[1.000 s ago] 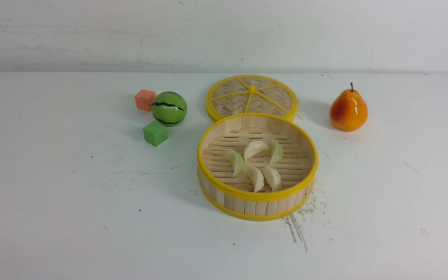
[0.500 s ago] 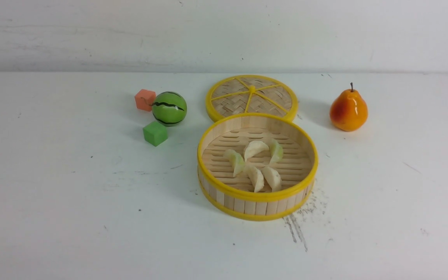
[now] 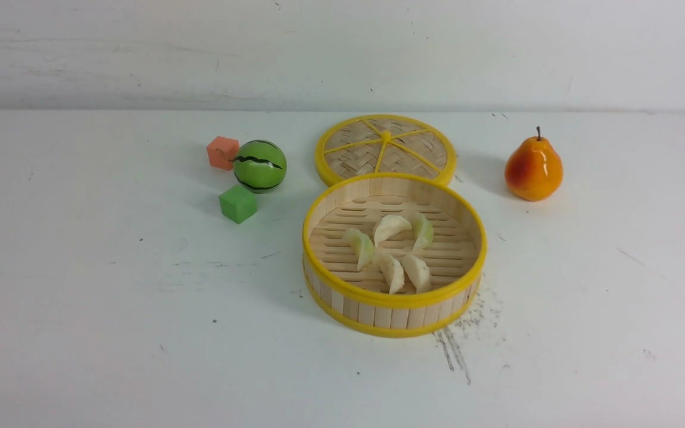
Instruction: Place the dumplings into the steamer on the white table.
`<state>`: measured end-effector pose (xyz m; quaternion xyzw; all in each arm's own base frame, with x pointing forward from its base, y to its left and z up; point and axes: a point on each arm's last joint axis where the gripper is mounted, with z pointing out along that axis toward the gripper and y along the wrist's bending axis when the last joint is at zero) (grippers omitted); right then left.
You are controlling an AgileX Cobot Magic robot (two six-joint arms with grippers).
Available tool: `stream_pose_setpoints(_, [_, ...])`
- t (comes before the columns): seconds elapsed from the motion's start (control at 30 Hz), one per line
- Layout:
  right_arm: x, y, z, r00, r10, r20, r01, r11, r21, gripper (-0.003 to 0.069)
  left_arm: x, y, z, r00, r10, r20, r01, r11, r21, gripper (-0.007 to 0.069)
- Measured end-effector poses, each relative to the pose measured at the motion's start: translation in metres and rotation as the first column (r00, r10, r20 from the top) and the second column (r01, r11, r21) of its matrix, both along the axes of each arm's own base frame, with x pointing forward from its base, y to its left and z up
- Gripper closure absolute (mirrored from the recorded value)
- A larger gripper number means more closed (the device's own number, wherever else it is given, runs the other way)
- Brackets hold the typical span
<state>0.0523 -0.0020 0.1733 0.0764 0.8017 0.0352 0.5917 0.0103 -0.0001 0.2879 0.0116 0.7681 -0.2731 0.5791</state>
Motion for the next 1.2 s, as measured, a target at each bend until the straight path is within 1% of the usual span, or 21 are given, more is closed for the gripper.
stream_pose_setpoints(0.07, [0.000,0.000,0.000,1.000,0.000,0.000,0.000,1.000,0.000,0.0651,0.005,-0.003,-0.004,0.999,0.022,0.042,-0.021,1.000,-0.022,0.0588])
stream_pose_setpoints(0.13, [0.000,0.000,0.000,1.000,0.000,-0.001,0.000,1.000,0.000,0.0649,0.012,-0.006,-0.008,0.993,0.066,0.100,-0.061,0.997,-0.053,0.0595])
stream_pose_setpoints(0.17, [0.000,0.000,0.000,1.000,0.000,-0.001,0.000,1.000,0.001,0.0648,0.017,-0.008,-0.013,0.983,0.112,0.143,-0.102,0.992,-0.075,0.0605])
stream_pose_setpoints(0.23, [0.000,0.000,0.000,1.000,0.000,-0.001,0.000,1.000,0.001,0.0645,0.023,-0.009,-0.021,0.968,0.176,0.179,-0.158,0.981,-0.110,0.0626])
stream_pose_setpoints(0.33, [0.000,0.000,0.000,1.000,0.000,-0.001,0.000,1.000,0.001,0.0641,0.033,-0.008,-0.039,0.942,0.280,0.184,-0.253,0.954,-0.161,0.0639])
stream_pose_setpoints(0.43, [0.000,0.000,0.000,1.000,0.000,-0.001,0.000,1.000,0.001,0.0638,0.039,-0.005,-0.061,0.919,0.371,0.134,-0.346,0.921,-0.178,0.0639])
stream_pose_setpoints(0.47, [0.000,0.000,0.000,1.000,0.000,-0.001,0.000,1.000,0.001,0.0637,0.041,-0.003,-0.068,0.908,0.400,0.122,-0.379,0.911,-0.166,0.0639])
stream_pose_setpoints(0.53, [0.000,0.000,0.000,1.000,0.000,-0.001,0.000,1.000,0.001,0.0636,0.043,-0.002,-0.076,0.898,0.425,0.114,-0.412,0.903,-0.124,0.0639])
stream_pose_setpoints(0.57, [0.000,0.000,0.000,1.000,0.000,-0.001,0.000,1.000,0.001,0.0634,0.044,0.000,-0.083,0.892,0.435,0.125,-0.431,0.901,-0.057,0.0639])
stream_pose_setpoints(0.6, [0.000,0.000,0.000,1.000,0.000,-0.001,0.000,1.000,0.001,0.0634,0.044,0.000,-0.084,0.891,0.435,0.129,-0.434,0.900,-0.037,0.0639])
stream_pose_setpoints(0.63, [0.000,0.000,0.000,1.000,0.000,-0.001,0.000,1.000,0.001,0.0631,0.044,0.000,-0.087,0.891,0.432,0.141,-0.437,0.899,0.010,0.0639])
stream_pose_setpoints(0.67, [0.000,0.000,0.000,1.000,0.000,-0.001,0.000,1.000,0.001,0.0630,0.044,0.000,-0.087,0.891,0.431,0.141,-0.438,0.899,0.019,0.0639])
stream_pose_setpoints(0.7, [0.000,0.000,0.000,1.000,0.000,-0.001,0.000,1.000,0.001,0.0628,0.044,0.000,-0.090,0.895,0.423,0.144,-0.437,0.896,0.080,0.0639])
stream_pose_setpoints(0.8, [0.000,0.000,0.000,1.000,0.000,-0.001,0.000,1.000,0.001,0.0627,0.043,0.000,-0.096,0.906,0.410,0.108,-0.423,0.893,0.156,0.0639])
stream_pose_setpoints(0.97, [0.000,0.000,0.000,1.000,0.000,-0.001,0.000,1.000,0.000,0.0627,0.043,0.000,-0.112,0.915,0.404,0.013,-0.397,0.894,0.209,0.0639])
stream_pose_setpoints(1.2, [0.000,0.000,0.000,1.000,0.000,-0.002,0.000,1.000,0.001,0.0624,0.042,0.000,-0.116,0.914,0.406,-0.008,-0.393,0.888,0.238,0.0639])
